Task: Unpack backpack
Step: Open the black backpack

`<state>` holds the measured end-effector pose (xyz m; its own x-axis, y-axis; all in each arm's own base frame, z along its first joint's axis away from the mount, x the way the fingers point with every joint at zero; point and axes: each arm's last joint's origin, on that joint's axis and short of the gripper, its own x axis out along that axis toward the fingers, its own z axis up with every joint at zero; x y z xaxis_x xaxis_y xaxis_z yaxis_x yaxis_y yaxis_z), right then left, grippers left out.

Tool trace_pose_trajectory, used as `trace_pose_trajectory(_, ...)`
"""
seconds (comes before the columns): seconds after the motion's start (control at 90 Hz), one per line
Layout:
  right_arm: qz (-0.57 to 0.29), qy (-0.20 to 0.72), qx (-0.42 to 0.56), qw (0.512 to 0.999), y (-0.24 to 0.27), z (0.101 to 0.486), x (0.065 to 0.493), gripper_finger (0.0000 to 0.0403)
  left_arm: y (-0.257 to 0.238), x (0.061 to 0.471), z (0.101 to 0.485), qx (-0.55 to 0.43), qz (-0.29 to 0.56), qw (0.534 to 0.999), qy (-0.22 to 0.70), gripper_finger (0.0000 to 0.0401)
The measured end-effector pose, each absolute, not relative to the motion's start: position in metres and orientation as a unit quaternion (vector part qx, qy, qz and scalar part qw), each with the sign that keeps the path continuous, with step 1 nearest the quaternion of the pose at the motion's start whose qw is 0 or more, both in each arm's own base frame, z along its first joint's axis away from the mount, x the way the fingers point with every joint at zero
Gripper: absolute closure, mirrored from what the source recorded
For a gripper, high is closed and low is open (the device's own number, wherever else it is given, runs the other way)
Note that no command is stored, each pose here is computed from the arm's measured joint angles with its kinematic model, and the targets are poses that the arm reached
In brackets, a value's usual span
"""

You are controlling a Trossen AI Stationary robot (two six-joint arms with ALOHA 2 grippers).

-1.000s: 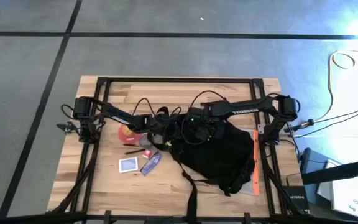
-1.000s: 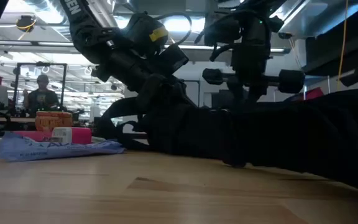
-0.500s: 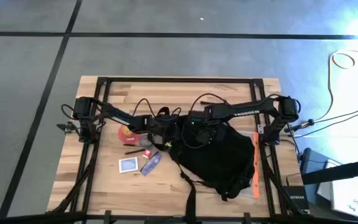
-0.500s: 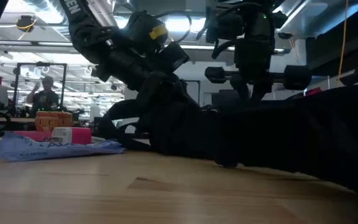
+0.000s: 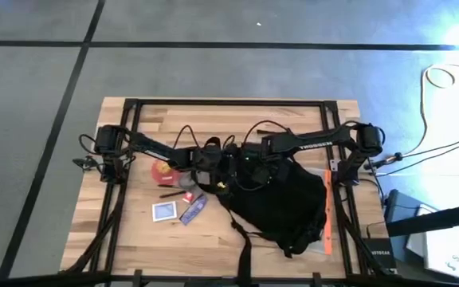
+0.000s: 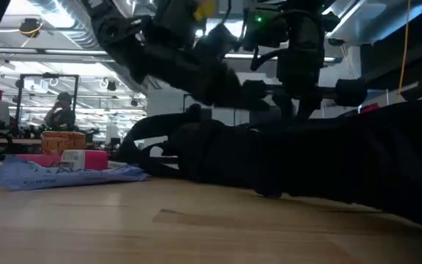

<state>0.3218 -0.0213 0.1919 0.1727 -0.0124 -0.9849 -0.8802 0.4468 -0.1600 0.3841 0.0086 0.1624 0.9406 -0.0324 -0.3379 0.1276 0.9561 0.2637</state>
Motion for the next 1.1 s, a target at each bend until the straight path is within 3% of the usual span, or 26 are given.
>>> trace_pose_trajectory(0.267,0.329,0.546,-0.407,0.655,-0.023,0.201,0.317,0.0403,0.014,0.38,0.152,0.132,-0.026,0.963,0.232,0.02)
trace_pose_trajectory(0.656,0.323,0.512,-0.404,0.686,-0.022,0.213,0.317,0.0403,0.02,0.381,0.135,0.138,-0.056,0.955,0.255,0.0088)
trace_pose_trajectory(1.1,0.326,0.518,-0.395,0.685,-0.022,0.212,0.316,0.0403,0.021,0.383,0.113,0.149,-0.061,0.947,0.279,0.0079)
